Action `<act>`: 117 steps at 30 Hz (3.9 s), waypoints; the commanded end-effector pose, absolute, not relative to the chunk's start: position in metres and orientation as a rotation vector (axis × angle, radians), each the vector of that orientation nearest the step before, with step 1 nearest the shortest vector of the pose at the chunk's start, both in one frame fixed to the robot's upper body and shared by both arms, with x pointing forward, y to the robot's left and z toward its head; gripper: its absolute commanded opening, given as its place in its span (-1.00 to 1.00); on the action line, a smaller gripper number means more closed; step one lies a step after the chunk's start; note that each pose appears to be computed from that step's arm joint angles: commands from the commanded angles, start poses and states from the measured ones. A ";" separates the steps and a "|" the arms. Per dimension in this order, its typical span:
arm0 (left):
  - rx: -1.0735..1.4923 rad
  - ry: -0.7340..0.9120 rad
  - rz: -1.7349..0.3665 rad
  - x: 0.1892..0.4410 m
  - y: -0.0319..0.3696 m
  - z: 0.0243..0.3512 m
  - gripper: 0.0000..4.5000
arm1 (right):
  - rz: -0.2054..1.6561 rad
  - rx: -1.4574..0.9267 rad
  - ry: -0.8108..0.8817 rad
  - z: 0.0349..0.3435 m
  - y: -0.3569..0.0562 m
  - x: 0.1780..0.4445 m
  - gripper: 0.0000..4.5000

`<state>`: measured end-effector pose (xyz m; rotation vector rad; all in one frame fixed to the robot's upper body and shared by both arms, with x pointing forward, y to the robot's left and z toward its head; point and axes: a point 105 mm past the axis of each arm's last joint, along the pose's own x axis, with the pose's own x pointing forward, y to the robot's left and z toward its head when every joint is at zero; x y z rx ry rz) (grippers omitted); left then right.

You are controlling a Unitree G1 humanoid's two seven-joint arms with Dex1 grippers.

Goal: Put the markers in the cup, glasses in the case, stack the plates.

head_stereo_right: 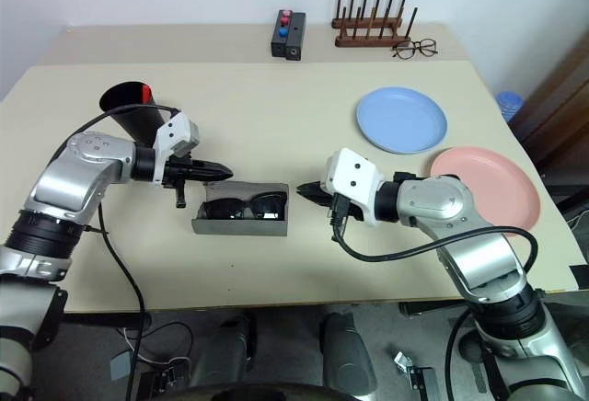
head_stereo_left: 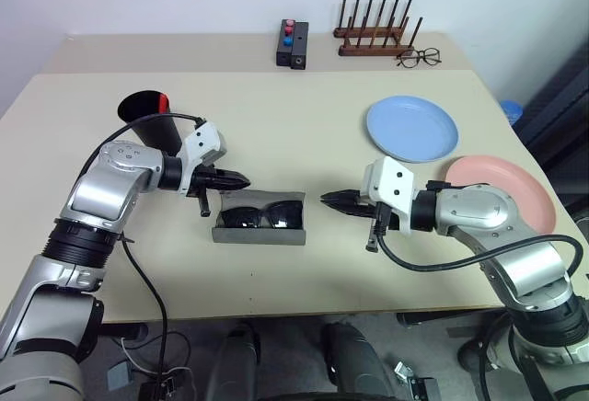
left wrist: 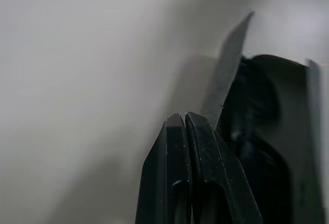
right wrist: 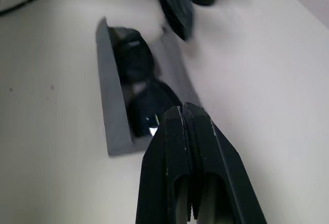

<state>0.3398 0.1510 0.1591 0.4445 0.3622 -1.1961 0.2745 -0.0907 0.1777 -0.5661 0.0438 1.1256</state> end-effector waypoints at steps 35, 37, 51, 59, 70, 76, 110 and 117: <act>0.300 0.049 -1.127 0.255 0.126 0.180 -1.00 | 0.357 -1.069 0.236 0.141 -0.226 0.419 -0.35; 0.267 0.039 -1.135 0.252 0.120 0.180 -1.00 | 0.358 -1.071 0.222 0.142 -0.224 0.419 -0.80; 0.135 0.039 -1.065 0.263 0.122 0.172 -1.00 | 0.428 -1.084 0.004 0.214 -0.224 0.357 -0.98; 0.139 0.010 -1.146 0.266 0.116 0.168 -1.00 | 0.392 -1.046 0.442 0.185 -0.312 0.265 -0.98; 0.157 0.020 -1.188 0.272 0.110 0.163 -1.00 | 0.402 -1.009 0.518 0.173 -0.318 0.246 -0.18; 0.158 0.025 -1.167 0.267 0.113 0.162 -1.00 | 0.528 -0.926 0.408 0.178 -0.282 0.257 0.27; 0.179 -0.013 -1.107 0.264 0.103 0.201 -1.00 | 0.557 -1.127 0.338 0.155 -0.257 0.308 -0.97; 0.198 0.004 -1.064 0.263 0.114 0.198 -1.00 | 0.373 -1.219 0.416 0.192 -0.326 0.312 -0.97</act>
